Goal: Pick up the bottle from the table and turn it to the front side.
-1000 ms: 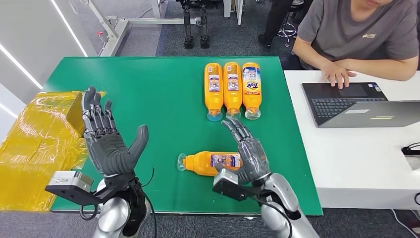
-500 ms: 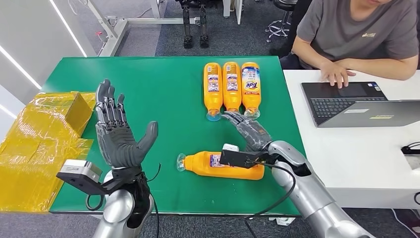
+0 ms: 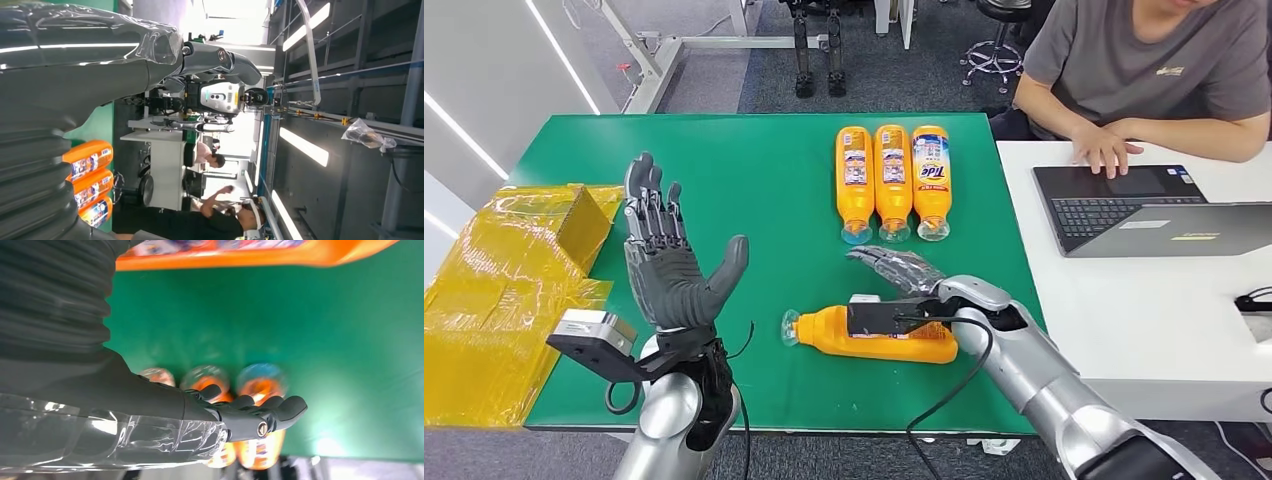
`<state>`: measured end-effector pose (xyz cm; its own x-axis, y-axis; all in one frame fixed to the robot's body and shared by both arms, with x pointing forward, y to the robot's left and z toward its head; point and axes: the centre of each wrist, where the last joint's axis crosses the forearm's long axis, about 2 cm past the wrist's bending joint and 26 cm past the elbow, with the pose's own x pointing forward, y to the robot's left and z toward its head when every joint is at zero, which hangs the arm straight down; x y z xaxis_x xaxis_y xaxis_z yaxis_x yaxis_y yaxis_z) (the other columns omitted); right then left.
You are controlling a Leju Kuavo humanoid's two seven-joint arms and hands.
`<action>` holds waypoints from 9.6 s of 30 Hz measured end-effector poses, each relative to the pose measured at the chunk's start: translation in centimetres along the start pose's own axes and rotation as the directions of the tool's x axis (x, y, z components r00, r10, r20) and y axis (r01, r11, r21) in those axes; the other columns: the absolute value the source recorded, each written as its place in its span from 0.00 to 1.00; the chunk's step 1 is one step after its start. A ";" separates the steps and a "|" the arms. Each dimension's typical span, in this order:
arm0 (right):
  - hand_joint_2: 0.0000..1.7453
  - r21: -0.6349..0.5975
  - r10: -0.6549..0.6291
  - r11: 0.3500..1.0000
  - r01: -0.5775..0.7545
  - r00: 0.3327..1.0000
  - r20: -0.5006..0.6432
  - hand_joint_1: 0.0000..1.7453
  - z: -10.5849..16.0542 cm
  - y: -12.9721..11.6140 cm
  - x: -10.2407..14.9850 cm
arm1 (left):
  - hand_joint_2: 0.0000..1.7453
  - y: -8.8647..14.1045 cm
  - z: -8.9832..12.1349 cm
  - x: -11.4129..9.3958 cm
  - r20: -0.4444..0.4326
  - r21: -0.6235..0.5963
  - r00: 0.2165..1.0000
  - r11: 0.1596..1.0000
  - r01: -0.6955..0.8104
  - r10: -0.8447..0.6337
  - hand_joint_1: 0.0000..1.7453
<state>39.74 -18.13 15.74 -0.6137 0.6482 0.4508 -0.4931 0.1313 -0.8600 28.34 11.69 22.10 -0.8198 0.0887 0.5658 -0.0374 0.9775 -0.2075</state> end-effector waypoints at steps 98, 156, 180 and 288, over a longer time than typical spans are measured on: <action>1.00 -0.570 -0.066 0.822 -0.015 0.991 -0.120 1.00 2.3 6.1 2.4 | 1.00 1.1 2.1 0.8 -0.033 0.083 0.996 0.993 0.080 -0.077 0.00; 1.00 -0.589 -0.060 0.795 0.147 0.985 0.164 1.00 -2.4 4.5 8.8 | 1.00 -2.1 3.6 -3.3 -0.282 -0.197 0.905 0.904 -0.380 0.319 0.00; 1.00 -0.503 -0.072 0.845 0.182 0.971 0.230 1.00 -3.8 5.1 9.6 | 1.00 -0.9 2.9 -3.7 -0.261 -0.114 0.919 0.936 -0.334 0.296 0.00; 1.00 -0.851 -0.155 0.119 0.511 0.856 0.493 0.00 4.0 8.0 14.1 | 1.00 4.0 1.6 -3.8 -0.184 0.075 0.983 0.997 -0.009 0.023 1.00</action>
<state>24.65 -10.92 16.16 -0.7526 0.1651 0.6374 0.1521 0.9855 -0.0757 30.37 14.93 17.88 -0.7010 0.1445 0.6984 -0.0729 0.9596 -0.2717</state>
